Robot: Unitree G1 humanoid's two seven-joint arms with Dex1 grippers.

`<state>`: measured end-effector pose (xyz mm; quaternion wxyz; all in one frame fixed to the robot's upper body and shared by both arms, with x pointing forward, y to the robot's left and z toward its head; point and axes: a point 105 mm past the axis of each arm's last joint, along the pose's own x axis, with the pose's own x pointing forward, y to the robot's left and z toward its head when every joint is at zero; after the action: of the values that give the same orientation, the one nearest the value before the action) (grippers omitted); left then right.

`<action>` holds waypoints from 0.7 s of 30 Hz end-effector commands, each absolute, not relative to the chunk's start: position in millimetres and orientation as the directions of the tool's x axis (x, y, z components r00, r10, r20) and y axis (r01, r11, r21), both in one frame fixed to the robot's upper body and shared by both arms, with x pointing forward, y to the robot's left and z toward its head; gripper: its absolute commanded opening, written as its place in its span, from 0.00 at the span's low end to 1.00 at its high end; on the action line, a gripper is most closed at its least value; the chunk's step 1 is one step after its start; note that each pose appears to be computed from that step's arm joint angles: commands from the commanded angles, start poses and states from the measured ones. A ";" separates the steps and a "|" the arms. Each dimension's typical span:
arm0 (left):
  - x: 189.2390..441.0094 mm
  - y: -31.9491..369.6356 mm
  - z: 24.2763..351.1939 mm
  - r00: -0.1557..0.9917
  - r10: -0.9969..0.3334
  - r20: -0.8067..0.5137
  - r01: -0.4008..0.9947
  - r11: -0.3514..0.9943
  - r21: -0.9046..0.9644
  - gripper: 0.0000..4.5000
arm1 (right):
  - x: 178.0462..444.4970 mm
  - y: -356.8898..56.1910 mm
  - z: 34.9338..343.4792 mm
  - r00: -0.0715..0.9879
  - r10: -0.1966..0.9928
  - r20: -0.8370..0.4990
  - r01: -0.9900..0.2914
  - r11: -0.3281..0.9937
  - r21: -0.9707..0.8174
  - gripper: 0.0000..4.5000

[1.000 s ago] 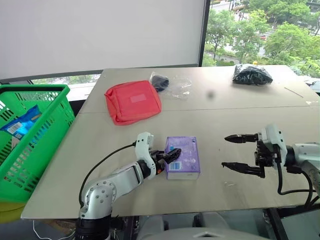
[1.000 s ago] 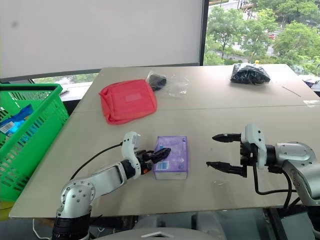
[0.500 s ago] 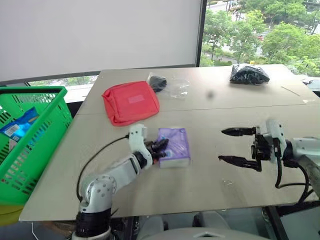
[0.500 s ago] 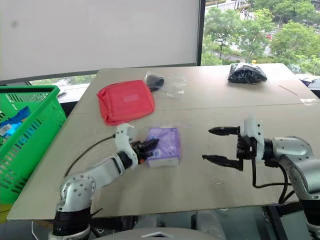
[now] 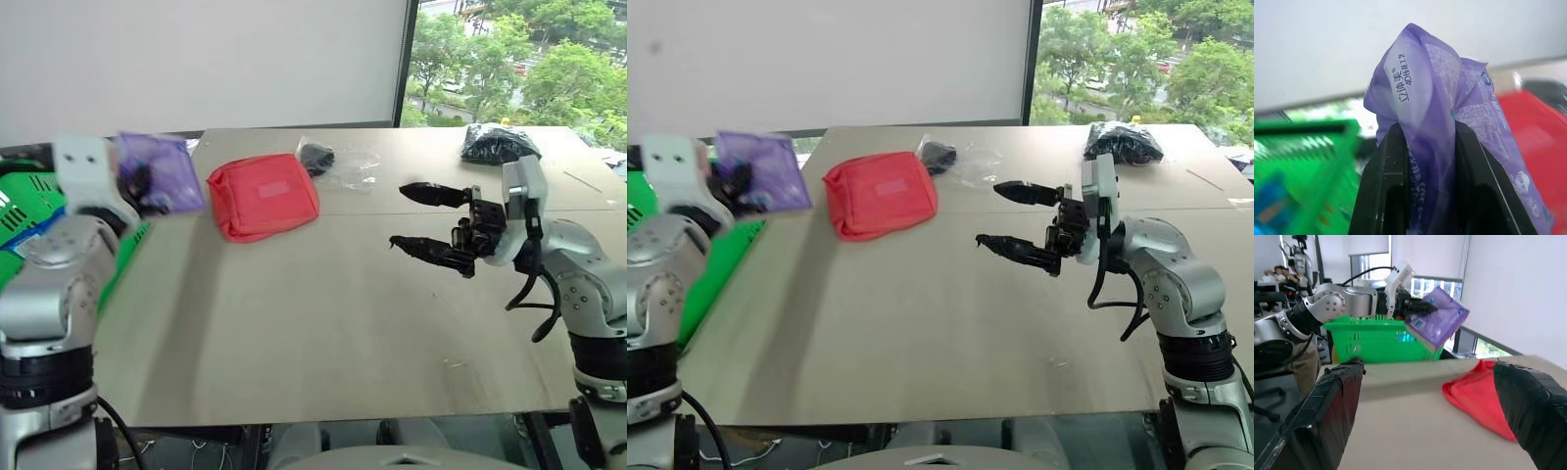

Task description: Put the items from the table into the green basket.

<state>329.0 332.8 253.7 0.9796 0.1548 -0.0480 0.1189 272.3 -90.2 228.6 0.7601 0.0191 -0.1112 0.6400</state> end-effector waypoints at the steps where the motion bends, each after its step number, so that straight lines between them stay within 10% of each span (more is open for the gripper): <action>1: 312.4 371.0 290.9 0.897 0.343 0.279 -0.430 0.823 0.371 0.12 | 272.2 -86.3 246.6 0.131 0.962 0.240 -0.972 0.172 -0.158 1.00; 21: 262.3 468.9 280.9 0.742 0.610 0.277 -0.669 0.652 0.356 0.12 | 279.0 -80.1 255.1 0.150 0.948 0.280 -0.963 0.204 -0.175 1.00</action>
<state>269.0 469.1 255.3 0.9158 0.1926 -0.0329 0.3509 282.3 -80.6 244.5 0.7635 0.0274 -0.1436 0.6290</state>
